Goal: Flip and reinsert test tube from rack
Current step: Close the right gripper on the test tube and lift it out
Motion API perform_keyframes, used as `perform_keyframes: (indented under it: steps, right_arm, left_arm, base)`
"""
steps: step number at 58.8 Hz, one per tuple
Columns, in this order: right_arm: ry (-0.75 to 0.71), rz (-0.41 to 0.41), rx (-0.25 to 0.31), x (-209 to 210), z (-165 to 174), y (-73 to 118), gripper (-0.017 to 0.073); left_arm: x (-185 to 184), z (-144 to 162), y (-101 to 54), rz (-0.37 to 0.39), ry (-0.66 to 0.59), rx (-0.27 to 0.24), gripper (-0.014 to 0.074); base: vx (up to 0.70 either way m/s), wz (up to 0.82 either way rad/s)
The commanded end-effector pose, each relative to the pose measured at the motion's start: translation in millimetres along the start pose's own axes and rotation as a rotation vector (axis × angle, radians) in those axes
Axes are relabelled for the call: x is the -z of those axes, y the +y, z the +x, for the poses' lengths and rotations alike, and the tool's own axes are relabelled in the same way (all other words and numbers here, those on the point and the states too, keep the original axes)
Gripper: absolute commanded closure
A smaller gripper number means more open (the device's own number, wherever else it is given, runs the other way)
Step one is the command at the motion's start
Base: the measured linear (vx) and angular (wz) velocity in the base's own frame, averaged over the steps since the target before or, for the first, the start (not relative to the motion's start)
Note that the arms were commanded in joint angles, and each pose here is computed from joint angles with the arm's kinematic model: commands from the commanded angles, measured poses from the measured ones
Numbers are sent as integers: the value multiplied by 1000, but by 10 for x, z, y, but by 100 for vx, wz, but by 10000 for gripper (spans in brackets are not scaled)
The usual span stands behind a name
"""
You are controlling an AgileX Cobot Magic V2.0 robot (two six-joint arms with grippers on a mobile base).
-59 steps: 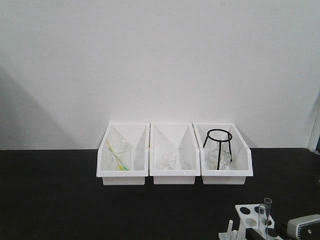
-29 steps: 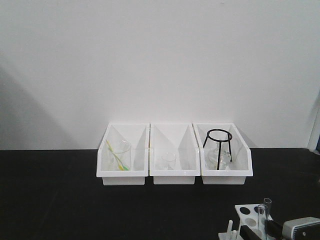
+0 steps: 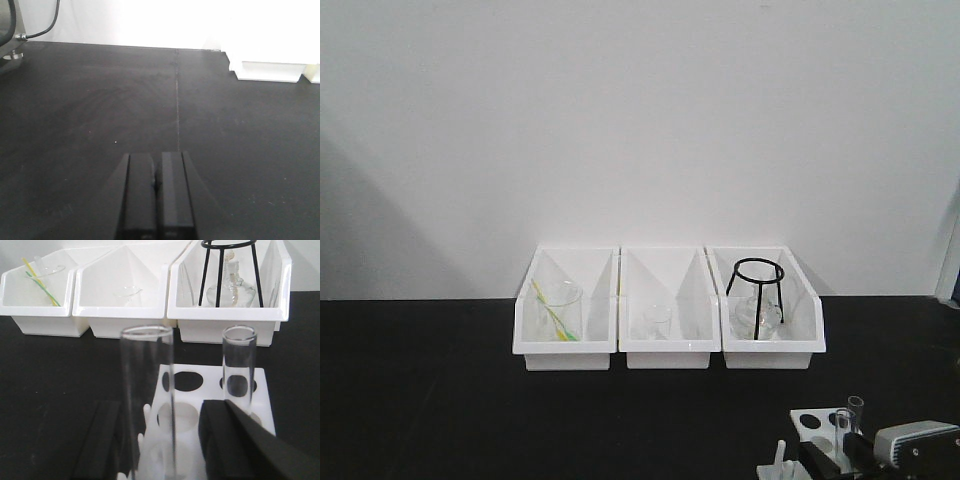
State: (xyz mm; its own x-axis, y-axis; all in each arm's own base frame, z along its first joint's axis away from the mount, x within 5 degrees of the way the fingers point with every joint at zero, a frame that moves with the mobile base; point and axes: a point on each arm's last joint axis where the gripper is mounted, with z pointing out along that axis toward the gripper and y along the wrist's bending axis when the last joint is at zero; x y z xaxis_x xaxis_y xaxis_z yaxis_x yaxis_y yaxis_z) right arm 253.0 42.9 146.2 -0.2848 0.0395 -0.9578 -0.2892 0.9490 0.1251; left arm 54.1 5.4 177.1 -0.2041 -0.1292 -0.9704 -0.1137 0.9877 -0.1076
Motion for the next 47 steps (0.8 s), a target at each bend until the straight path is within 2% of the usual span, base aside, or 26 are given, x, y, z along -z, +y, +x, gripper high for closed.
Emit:
perform_keyframes:
  steps: [1,17,35,47]
  right_arm:
    - [-103,-17,20,-2,-164,12,252]
    - [-177,-40,27,17,-244,37,576]
    - [-290,-45,75,238,-596,113,573]
    - [-324,-20,69,517,-861,173,573]
  left_arm:
    - [11,-82,-18,23,-96,2,600]
    - [11,-82,-18,23,-96,2,600]
    - [11,-82,-18,23,-96,2,600]
    - [11,-82,-18,23,-96,2,600]
  base:
    - [0,0]
    - [0,0]
    - [0,0]
    - [0,0]
